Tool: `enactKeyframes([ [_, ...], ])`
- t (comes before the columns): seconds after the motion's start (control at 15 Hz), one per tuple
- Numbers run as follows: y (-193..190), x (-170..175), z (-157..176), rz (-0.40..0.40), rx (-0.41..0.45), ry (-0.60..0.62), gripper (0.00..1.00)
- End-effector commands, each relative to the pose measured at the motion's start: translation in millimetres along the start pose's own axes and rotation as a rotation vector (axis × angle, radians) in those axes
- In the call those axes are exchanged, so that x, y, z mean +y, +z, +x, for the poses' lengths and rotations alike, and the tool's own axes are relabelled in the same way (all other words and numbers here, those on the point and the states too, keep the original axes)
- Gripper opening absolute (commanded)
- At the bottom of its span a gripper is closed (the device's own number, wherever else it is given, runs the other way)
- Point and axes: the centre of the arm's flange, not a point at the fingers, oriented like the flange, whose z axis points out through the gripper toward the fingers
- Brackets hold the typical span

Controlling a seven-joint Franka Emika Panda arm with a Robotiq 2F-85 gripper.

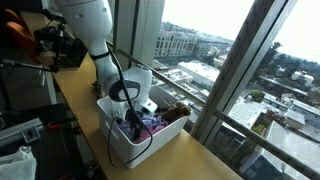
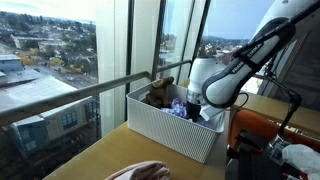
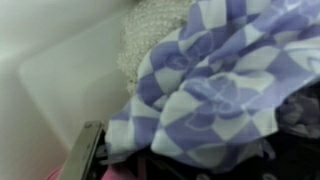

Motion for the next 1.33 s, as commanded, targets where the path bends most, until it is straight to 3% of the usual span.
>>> enactKeyframes([
  [0.0,17,-5,7,-0.006,-0.013,0.003,0.6],
  [0.53,-52,1,8,0.03,0.072,0.018,0.03],
  [1.27,-238,-42,9,0.137,0.306,-0.021,0.0],
])
